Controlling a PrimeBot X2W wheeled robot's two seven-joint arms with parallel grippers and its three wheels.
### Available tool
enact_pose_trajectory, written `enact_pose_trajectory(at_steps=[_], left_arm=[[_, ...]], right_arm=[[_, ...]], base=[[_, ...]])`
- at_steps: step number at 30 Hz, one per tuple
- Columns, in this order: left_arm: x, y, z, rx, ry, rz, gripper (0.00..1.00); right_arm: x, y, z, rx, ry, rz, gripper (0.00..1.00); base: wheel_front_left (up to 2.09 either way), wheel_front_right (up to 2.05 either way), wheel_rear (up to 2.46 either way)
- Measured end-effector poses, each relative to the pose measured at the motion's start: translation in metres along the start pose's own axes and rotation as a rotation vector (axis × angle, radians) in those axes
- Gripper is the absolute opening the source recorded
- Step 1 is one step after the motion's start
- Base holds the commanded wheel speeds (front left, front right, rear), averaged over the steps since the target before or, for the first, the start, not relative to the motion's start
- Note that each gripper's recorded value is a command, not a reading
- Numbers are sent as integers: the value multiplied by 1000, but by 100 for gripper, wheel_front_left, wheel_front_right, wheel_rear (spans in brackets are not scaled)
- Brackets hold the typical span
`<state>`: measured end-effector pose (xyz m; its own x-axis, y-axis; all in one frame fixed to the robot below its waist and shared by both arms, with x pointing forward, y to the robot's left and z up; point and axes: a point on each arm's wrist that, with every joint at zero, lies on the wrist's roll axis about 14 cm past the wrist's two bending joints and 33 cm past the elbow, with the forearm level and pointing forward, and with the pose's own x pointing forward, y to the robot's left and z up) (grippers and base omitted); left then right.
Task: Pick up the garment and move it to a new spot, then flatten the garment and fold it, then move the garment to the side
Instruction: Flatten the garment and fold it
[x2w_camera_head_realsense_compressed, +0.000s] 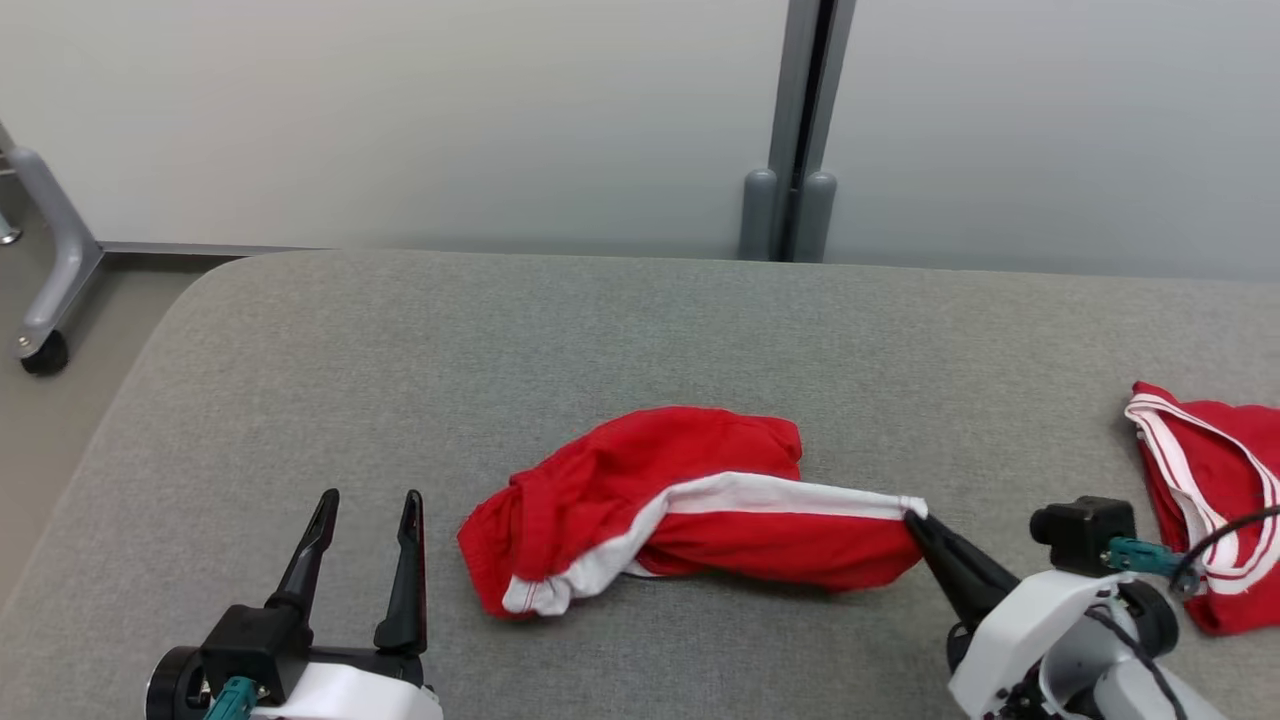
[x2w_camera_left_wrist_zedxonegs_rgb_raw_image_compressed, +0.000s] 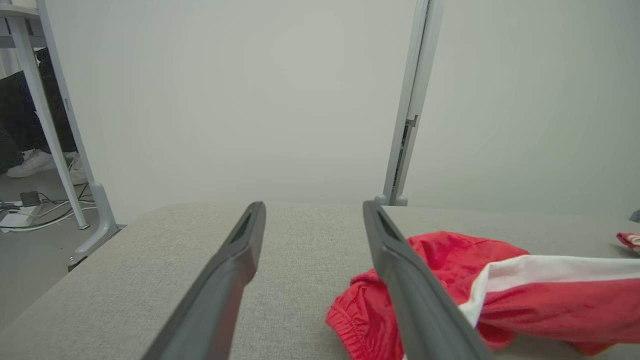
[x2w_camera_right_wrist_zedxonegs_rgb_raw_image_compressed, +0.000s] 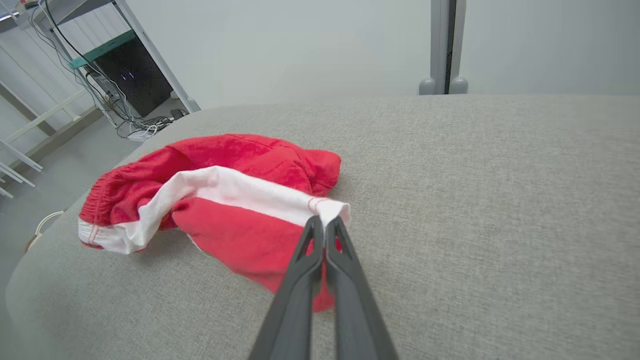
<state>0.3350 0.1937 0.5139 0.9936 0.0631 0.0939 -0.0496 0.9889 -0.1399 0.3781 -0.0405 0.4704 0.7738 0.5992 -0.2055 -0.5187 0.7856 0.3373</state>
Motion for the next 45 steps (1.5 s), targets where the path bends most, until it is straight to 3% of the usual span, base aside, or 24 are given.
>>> enact_pose_trajectory(at_steps=[6, 12, 13, 14, 15, 21, 27, 35, 45], left_arm=[[10, -16, -4, -7, 10, -51, 100], [17, -26, -8, -11, 22, -81, 100], [18, -26, -9, -12, 24, -83, 100], [18, -26, -10, -12, 26, -85, 100], [18, -27, -10, -11, 27, -86, 100], [19, -28, -11, -9, 29, -92, 100], [17, -29, -7, -10, 16, -94, 100], [14, -25, 3, -6, -9, -88, 100], [7, -22, 4, -21, -11, -69, 100]], right_arm=[[-29, -39, 24, -99, -58, -79, 0], [-57, -74, 4, -187, 37, -153, 1], [-61, -79, -3, -188, 61, -167, 35], [-64, -83, -10, -186, 81, -178, 95], [-66, -84, -15, -179, 95, -183, 100], [-71, -91, -25, -174, 109, -212, 100], [-77, -107, 19, -198, -62, -276, 100], [-62, -80, 76, -180, -352, -252, 100], [-65, -71, 87, -178, -462, -317, 100]], base=[[0, 0, 0], [0, 0, 0], [0, 0, 0], [0, 0, 0], [0, 0, 0], [0, 0, 0], [0, 0, 0], [0, 0, 0], [0, 0, 0]])
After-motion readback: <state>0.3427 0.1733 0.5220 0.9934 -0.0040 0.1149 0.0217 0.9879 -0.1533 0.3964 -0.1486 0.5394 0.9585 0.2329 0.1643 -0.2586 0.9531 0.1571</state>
